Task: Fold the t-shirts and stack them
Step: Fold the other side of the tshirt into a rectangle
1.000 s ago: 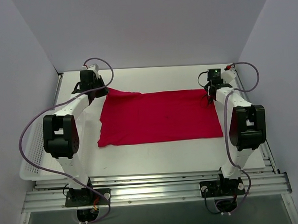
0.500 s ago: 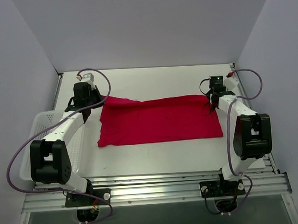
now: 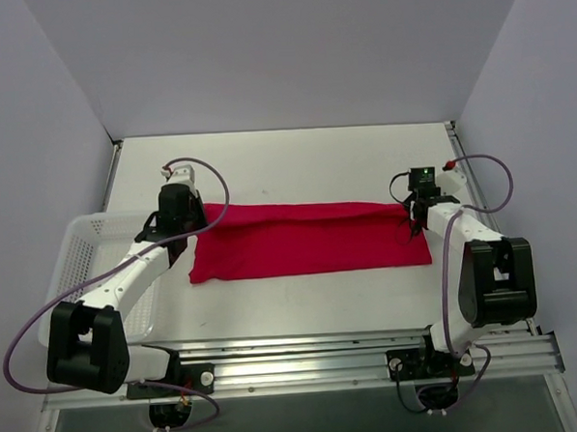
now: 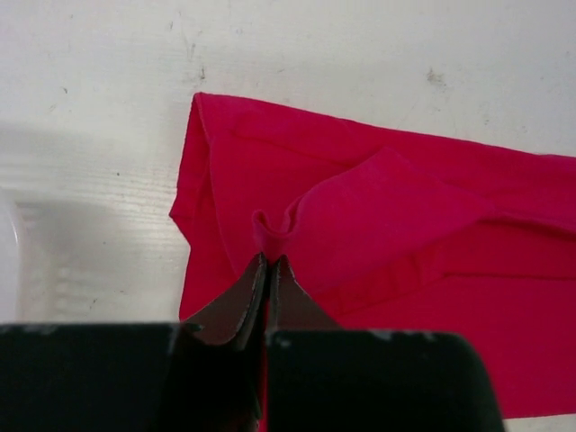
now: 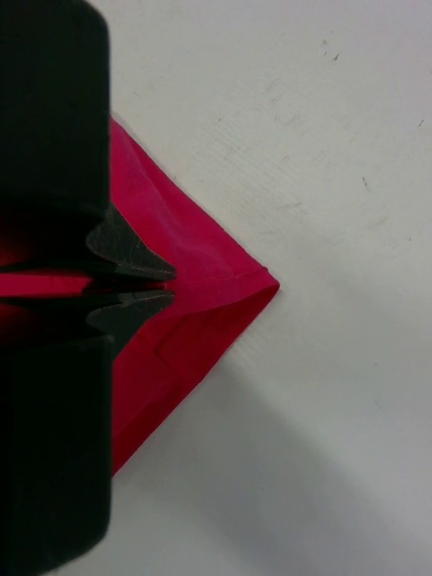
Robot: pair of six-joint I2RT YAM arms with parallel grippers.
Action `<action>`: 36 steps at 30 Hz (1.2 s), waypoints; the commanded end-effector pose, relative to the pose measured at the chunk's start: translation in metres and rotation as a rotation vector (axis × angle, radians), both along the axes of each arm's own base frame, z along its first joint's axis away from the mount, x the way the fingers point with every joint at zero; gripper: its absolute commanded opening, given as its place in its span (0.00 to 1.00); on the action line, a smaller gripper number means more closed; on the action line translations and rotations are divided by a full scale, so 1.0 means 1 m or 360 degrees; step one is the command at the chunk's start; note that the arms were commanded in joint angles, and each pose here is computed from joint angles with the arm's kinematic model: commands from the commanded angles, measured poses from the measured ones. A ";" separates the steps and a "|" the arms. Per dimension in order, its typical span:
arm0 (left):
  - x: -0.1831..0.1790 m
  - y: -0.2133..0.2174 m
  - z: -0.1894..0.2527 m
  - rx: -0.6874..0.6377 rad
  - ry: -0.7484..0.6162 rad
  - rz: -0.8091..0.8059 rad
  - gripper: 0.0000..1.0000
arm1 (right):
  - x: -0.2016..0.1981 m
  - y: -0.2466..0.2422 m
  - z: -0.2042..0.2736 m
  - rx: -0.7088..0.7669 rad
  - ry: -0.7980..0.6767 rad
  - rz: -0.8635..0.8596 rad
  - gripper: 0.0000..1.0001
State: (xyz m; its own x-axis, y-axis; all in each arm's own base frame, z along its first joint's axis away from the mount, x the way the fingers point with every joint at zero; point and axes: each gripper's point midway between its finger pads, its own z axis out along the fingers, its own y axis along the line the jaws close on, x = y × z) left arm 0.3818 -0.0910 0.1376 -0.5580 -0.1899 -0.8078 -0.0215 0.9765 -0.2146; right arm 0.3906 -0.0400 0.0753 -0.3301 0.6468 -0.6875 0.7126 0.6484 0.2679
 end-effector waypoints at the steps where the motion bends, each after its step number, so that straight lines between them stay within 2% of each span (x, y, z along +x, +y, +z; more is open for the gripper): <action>1: -0.010 0.014 0.006 0.0142 -0.0015 0.0115 0.02 | -0.019 -0.012 0.000 -0.0044 0.0010 -0.0103 0.00; 4: -0.022 0.026 -0.008 0.0216 0.0079 0.0225 0.02 | -0.033 -0.017 -0.013 -0.0062 0.0076 -0.0152 0.00; 5: -0.025 0.030 -0.014 0.0232 0.0114 0.0261 0.02 | -0.036 -0.018 -0.015 -0.0068 0.0085 -0.0164 0.06; 6: -0.030 0.036 -0.021 0.0265 0.0167 0.0301 0.02 | -0.041 -0.019 -0.020 -0.0072 0.0102 -0.0183 0.24; 7: -0.033 0.038 -0.028 0.0260 0.0210 0.0345 0.04 | -0.049 -0.020 -0.025 -0.0079 0.0157 -0.0190 0.38; 8: -0.036 0.040 -0.033 0.0271 0.0251 0.0377 0.09 | -0.052 -0.021 -0.027 -0.0087 0.0170 -0.0200 0.54; 9: -0.043 0.045 -0.040 0.0280 0.0323 0.0434 0.45 | -0.056 -0.022 -0.029 -0.0087 0.0185 -0.0225 0.95; 10: -0.041 0.044 -0.039 0.0285 0.0349 0.0449 0.68 | -0.059 -0.024 -0.031 -0.0100 0.0199 -0.0245 1.00; 11: -0.042 0.045 -0.039 0.0292 0.0370 0.0459 0.98 | -0.060 -0.025 -0.031 -0.0100 0.0201 -0.0249 1.00; 12: -0.047 0.045 -0.040 0.0300 0.0412 0.0469 0.94 | -0.062 -0.031 -0.031 -0.0096 0.0199 -0.0287 1.00; 13: -0.047 0.046 -0.037 0.0283 0.0410 0.0489 0.94 | -0.063 -0.035 -0.030 -0.0096 0.0200 -0.0305 1.00; 19: -0.039 0.039 0.020 0.0151 0.0182 0.0467 0.94 | -0.050 -0.035 -0.005 -0.0072 0.0098 -0.0319 1.00; 23: -0.023 0.041 0.045 0.0141 0.0047 0.0464 0.94 | -0.030 -0.023 0.015 -0.0003 -0.0010 -0.0242 0.99; 25: -0.011 0.040 0.039 0.0145 0.0057 0.0449 0.94 | -0.014 -0.008 0.023 0.0070 -0.0088 -0.0149 0.97; 27: 0.004 0.033 0.035 0.0074 0.0056 0.0401 0.94 | 0.004 0.019 0.031 0.0139 -0.0178 -0.0017 0.93; 28: 0.010 0.028 0.020 0.0059 0.0116 0.0371 0.94 | 0.011 0.044 0.034 0.0160 -0.0204 0.0093 0.92; 30: 0.025 0.005 0.012 -0.0099 0.0129 0.0216 0.99 | 0.027 0.079 0.041 0.0172 -0.0254 0.0271 0.88; 31: 0.034 0.001 -0.002 -0.0161 0.0180 0.0170 0.90 | 0.029 0.109 0.042 0.0175 -0.0247 0.0392 0.86; 33: 0.046 -0.028 -0.005 -0.0361 0.0188 -0.0023 0.75 | 0.033 0.134 0.032 0.0151 -0.0191 0.0478 0.81; 36: 0.062 -0.053 -0.020 -0.0491 0.0240 -0.0223 0.63 | 0.035 0.169 0.028 0.0135 -0.0182 0.0586 0.79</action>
State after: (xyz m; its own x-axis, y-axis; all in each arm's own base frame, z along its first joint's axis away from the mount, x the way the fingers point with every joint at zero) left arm 0.4145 -0.0957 0.0835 -0.7141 -0.3359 -0.6142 -0.1695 0.9342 -0.3138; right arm 0.4213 0.1026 0.1038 -0.4417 0.5955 -0.6711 0.4540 0.7935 0.4053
